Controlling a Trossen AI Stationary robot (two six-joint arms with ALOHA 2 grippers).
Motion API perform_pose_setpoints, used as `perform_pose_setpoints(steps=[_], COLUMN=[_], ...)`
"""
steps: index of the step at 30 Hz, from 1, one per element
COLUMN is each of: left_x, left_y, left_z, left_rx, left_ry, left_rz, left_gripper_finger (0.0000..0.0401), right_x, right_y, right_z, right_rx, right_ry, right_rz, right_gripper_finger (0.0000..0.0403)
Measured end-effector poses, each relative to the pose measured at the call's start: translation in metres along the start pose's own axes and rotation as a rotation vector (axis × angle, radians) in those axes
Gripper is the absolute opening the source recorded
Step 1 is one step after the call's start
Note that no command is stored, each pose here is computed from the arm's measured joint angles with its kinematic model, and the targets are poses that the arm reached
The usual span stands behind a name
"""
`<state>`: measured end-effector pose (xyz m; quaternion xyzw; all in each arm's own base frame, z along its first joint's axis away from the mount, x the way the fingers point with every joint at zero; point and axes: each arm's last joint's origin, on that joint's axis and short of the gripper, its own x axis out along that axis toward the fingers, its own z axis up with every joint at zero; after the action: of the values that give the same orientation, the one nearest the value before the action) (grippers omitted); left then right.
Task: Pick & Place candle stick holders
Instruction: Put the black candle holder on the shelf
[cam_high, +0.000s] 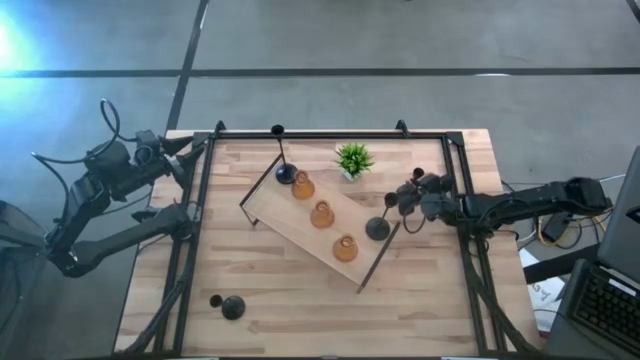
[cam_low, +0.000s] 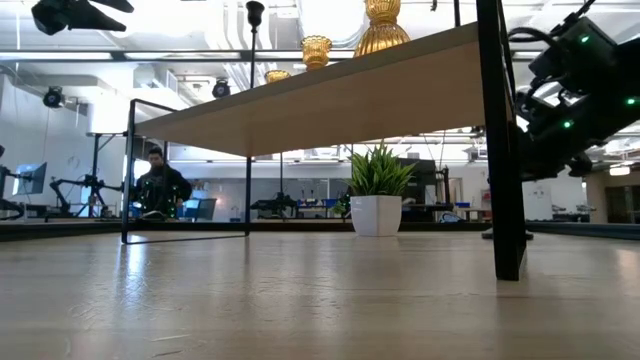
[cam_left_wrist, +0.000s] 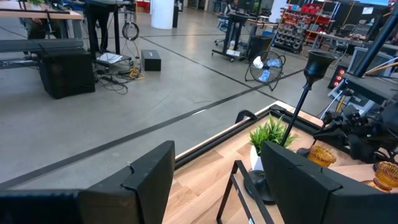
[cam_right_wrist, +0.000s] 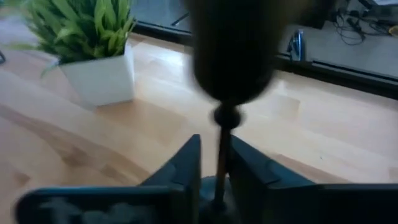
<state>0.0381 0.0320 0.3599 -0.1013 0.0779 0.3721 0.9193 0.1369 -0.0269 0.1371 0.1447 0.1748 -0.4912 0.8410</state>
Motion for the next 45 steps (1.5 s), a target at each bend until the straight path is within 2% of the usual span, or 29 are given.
perform_pose_setpoints(steps=[3, 9, 11, 15, 21, 25, 29, 33, 36, 41, 45], left_x=[0.0, 0.0, 0.0, 0.0, 0.0, 0.0, 0.0, 0.0, 0.0, 0.0, 0.0], left_y=[0.0, 0.0, 0.0, 0.0, 0.0, 0.0, 0.0, 0.0, 0.0, 0.0, 0.0], left_z=[0.0, 0.0, 0.0, 0.0, 0.0, 0.0, 0.0, 0.0, 0.0, 0.0, 0.0], left_rx=[0.0, 0.0, 0.0, 0.0, 0.0, 0.0, 0.0, 0.0, 0.0, 0.0, 0.0], left_ry=[0.0, 0.0, 0.0, 0.0, 0.0, 0.0, 0.0, 0.0, 0.0, 0.0, 0.0], left_rz=[0.0, 0.0, -0.001, 0.0, 0.0, 0.0, 0.0, 0.0, 0.0, 0.0, 0.0], left_gripper_finger=[0.0243, 0.0243, 0.0243, 0.0243, 0.0243, 0.0243, 0.0243, 0.0243, 0.0243, 0.0243, 0.0243], right_x=[0.002, 0.002, -0.002, -0.019, -0.062, -0.092, -0.112, -0.121, -0.126, -0.129, -0.125], right_y=[0.0, -0.001, 0.001, 0.008, 0.008, 0.008, 0.011, 0.019, 0.025, 0.03, 0.027], right_z=[0.004, 0.013, 0.024, 0.063, 0.142, 0.191, 0.221, 0.237, 0.247, 0.256, 0.257], right_rx=[0.035, 0.111, 0.101, -0.012, -0.138, -0.183, -0.252, -0.353, -0.436, -0.551, -0.585], right_ry=[-0.01, -0.055, -0.076, -0.116, -0.151, -0.183, -0.127, -0.032, -0.022, -0.05, -0.048], right_rz=[0.004, 0.01, 0.028, 0.058, 0.077, 0.204, 0.38, 0.552, 0.645, 0.732, 0.802], right_gripper_finger=[0.0021, 0.0012, 0.0011, 0.0011, 0.001, 0.0009, 0.0009, 0.0009, 0.0009, 0.0009, 0.0009])
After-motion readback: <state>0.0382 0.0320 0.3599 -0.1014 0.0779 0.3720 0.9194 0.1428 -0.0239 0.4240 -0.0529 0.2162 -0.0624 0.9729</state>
